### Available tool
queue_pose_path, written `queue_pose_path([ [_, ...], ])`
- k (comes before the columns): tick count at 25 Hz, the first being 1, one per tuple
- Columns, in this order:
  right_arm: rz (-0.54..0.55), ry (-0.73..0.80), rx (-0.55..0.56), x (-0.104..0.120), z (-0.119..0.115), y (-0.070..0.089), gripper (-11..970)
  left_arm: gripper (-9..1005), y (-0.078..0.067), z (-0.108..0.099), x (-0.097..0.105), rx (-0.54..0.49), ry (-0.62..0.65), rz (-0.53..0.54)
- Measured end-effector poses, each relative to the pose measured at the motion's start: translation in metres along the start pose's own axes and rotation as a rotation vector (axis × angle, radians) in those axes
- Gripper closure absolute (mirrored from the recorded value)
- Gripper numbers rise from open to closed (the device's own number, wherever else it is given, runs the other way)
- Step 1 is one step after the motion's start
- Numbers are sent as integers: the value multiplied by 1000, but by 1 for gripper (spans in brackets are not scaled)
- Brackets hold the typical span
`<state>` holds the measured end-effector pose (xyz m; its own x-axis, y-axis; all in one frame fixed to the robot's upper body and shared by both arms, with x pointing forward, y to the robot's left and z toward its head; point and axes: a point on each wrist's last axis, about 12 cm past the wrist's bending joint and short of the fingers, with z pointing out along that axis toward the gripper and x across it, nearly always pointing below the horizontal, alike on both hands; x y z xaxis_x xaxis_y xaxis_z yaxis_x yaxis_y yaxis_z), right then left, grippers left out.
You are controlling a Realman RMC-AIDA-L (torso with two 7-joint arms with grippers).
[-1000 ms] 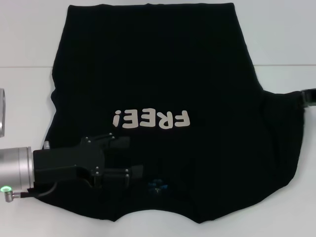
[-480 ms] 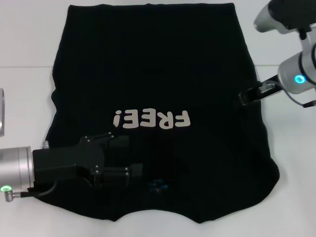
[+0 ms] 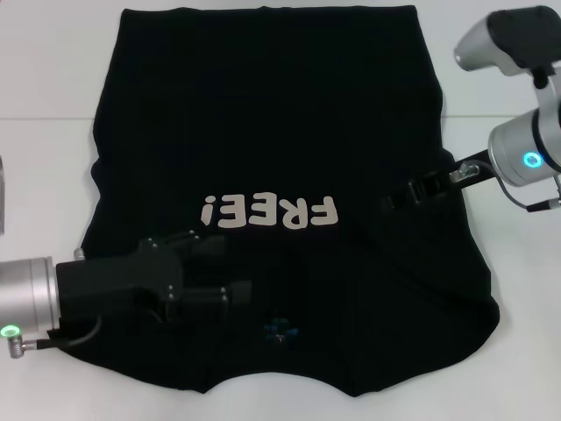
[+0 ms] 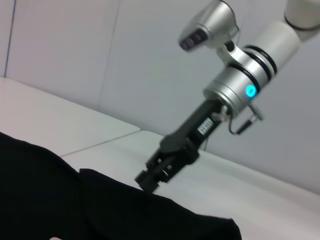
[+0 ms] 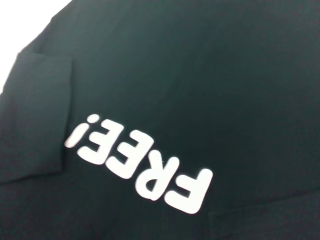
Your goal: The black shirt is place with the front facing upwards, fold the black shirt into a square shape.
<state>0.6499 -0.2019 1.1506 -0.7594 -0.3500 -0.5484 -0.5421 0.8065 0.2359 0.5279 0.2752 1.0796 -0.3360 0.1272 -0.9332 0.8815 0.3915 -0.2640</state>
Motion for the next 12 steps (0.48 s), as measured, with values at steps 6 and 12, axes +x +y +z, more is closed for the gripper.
queue_pose_path([
  [6,-13,-210,-194,37,-20,-21,528,95,13,-16,-18,-35,-36,-273],
  [12,-236,-499,-282,101,-27,-31,302,94,34,-48,-40,-103,42,-573],
])
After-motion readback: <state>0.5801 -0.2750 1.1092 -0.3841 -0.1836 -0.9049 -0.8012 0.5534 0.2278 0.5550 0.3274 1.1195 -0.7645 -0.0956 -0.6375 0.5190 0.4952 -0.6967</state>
